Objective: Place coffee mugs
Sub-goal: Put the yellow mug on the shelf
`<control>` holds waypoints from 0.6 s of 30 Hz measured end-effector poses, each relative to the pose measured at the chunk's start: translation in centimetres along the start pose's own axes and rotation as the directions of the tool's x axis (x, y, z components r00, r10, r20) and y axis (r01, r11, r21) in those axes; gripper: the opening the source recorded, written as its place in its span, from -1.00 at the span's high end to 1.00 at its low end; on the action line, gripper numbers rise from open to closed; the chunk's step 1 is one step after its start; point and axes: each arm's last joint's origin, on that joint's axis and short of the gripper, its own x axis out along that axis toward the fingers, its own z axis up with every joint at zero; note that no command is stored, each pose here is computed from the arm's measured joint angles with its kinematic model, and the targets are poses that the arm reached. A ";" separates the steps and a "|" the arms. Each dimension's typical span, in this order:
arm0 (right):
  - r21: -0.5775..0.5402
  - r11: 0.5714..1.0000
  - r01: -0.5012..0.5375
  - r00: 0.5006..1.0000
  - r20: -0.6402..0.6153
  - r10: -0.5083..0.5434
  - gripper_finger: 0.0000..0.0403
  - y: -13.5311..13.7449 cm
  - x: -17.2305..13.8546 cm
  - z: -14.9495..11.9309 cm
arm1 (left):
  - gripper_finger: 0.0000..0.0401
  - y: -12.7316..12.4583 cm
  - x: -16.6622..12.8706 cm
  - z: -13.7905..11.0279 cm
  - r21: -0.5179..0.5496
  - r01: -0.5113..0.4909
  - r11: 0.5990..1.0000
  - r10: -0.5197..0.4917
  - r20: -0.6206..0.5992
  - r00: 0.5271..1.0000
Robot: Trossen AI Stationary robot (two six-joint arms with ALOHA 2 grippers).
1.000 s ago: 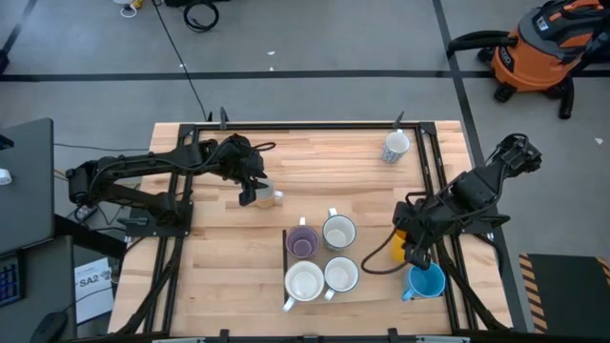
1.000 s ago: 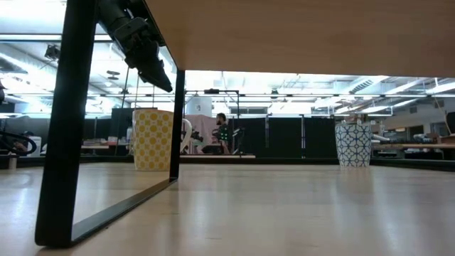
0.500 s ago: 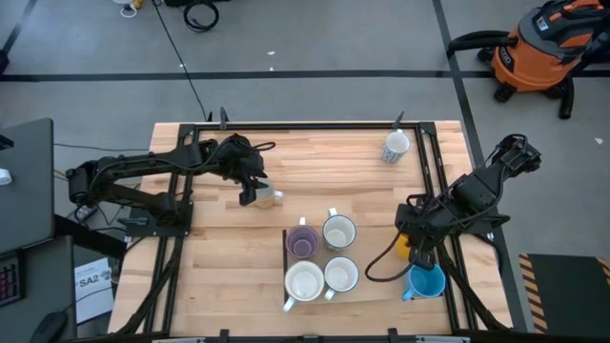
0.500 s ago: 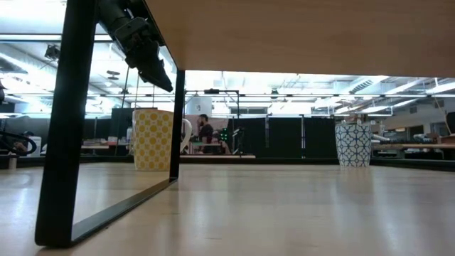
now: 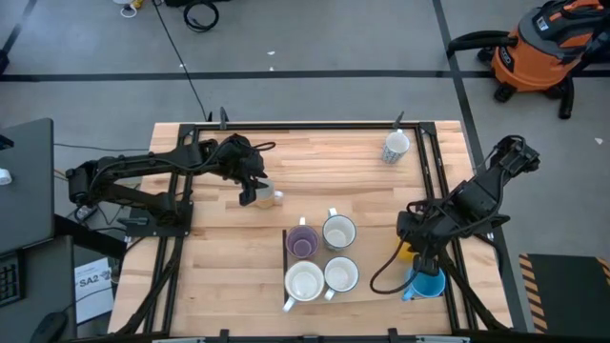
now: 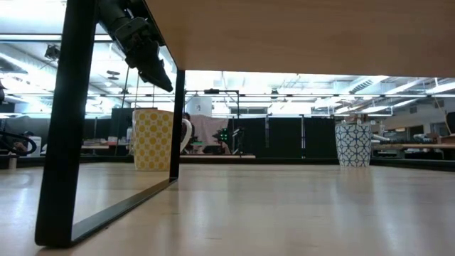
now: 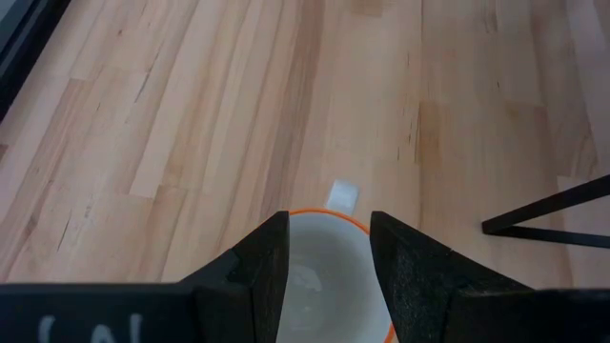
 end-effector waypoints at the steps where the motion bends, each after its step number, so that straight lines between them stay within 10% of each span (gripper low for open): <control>1: -0.005 1.000 0.000 1.000 -0.010 0.000 0.83 0.2 0.2 0.0 | 0.22 0.0 0.0 0.0 0.000 0.000 1.000 0.000 0.000 1.000; 18: 0.061 0.998 0.003 0.998 -0.058 0.000 0.74 0.6 0.8 0.1 | 0.22 0.0 0.0 0.0 0.000 0.000 1.000 0.000 0.000 1.000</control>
